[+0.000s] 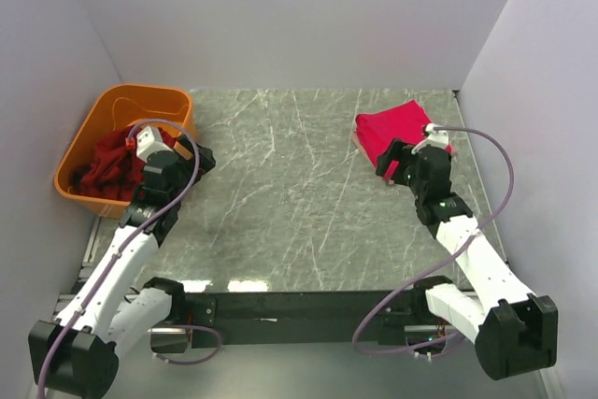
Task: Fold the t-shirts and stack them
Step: Reset both grippers
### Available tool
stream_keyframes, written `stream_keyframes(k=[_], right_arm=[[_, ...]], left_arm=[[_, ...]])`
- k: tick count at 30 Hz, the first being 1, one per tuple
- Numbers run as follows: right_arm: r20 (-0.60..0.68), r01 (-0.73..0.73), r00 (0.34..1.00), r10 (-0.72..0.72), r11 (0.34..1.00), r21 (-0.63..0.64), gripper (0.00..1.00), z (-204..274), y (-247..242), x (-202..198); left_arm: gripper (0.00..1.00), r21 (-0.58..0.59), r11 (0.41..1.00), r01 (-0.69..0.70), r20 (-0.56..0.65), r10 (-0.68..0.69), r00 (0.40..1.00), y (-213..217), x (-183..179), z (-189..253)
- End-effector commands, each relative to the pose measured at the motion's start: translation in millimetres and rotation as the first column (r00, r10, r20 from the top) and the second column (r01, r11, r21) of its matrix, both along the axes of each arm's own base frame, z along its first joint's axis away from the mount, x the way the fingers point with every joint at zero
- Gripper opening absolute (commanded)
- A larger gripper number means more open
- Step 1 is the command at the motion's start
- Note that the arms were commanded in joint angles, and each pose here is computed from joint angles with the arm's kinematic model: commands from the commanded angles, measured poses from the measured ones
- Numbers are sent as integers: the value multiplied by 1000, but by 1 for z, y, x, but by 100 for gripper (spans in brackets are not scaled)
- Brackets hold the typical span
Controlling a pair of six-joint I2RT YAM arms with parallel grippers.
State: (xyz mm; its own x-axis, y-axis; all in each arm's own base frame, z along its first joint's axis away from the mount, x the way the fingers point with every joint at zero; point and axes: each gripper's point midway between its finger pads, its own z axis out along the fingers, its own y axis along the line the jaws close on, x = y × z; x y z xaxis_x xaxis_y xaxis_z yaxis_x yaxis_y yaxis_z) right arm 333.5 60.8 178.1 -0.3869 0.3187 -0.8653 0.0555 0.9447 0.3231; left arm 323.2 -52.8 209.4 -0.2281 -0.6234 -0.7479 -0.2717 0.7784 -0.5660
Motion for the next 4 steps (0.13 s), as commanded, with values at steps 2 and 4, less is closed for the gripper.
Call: stream_keyframes(k=[2, 4], right_arm=[[156, 36, 987, -44, 998, 50, 93, 38, -4, 6], [188, 60, 979, -72, 996, 68, 93, 46, -8, 4]], left_arm=[[99, -5, 998, -56, 36, 56, 998, 11, -5, 8], [99, -11, 999, -48, 60, 48, 997, 10, -5, 12]])
